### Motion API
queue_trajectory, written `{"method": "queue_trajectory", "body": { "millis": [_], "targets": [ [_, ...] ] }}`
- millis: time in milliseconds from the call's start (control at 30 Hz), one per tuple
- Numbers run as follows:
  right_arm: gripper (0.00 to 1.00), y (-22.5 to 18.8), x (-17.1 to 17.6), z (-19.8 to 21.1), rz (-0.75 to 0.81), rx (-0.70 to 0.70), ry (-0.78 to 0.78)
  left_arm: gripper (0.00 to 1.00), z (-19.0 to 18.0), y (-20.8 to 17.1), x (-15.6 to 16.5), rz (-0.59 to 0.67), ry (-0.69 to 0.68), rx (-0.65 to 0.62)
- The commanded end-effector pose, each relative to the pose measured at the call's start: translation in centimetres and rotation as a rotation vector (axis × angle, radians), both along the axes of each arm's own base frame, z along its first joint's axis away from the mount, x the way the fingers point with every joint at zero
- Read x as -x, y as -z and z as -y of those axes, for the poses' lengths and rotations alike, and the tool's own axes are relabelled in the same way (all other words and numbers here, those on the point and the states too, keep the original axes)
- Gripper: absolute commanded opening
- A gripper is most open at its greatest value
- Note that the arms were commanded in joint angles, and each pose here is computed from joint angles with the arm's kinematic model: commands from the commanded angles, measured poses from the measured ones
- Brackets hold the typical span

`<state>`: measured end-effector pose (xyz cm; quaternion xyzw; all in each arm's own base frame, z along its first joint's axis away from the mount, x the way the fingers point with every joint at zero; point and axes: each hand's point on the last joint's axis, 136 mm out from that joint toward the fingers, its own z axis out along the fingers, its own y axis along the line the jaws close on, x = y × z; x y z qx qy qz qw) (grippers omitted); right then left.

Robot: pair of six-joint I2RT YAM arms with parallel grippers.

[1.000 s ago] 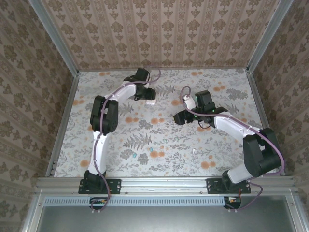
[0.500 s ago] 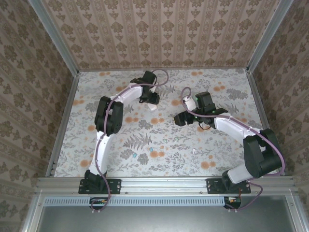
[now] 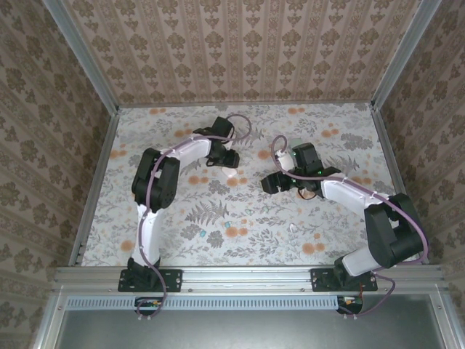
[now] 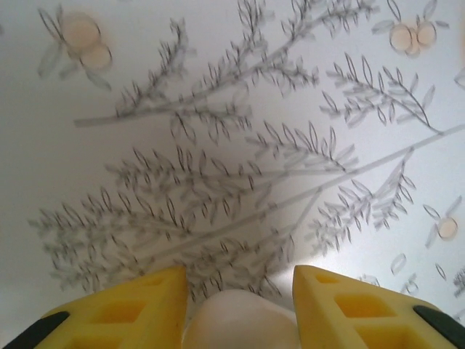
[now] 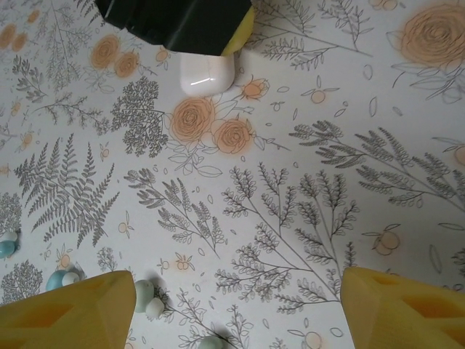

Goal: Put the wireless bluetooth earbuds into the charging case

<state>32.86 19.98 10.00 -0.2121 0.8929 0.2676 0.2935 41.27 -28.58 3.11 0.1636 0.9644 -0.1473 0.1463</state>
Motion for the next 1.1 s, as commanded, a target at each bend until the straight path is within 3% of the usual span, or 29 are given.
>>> {"method": "queue_trajectory", "body": {
  "millis": [0, 267, 467, 700, 1067],
  "targets": [
    [0.76, 0.9, 0.1, -0.5, -0.009, 0.009, 0.024, 0.42, 0.9, -2.3, 0.8, 0.011, -0.046, 0.077],
    [0.76, 2.7, 0.5, -2.9, 0.013, 0.065, 0.008, 0.40, 1.2, -2.6, 3.1, -0.022, -0.097, 0.155],
    [0.75, 2.1, 0.0, -4.1, 0.140, 0.107, -0.095, 0.40, 0.2, -3.7, 3.8, -0.019, -0.162, 0.197],
    [0.74, 2.9, -1.2, -7.3, 0.223, 0.079, -0.208, 0.43, -4.3, -7.2, 3.4, 0.132, -0.287, 0.239],
    [0.78, 6.2, -4.0, -10.3, 0.355, 0.194, -0.366, 0.47, -12.4, -10.6, 5.0, 0.297, -0.406, 0.230]
  ]
}}
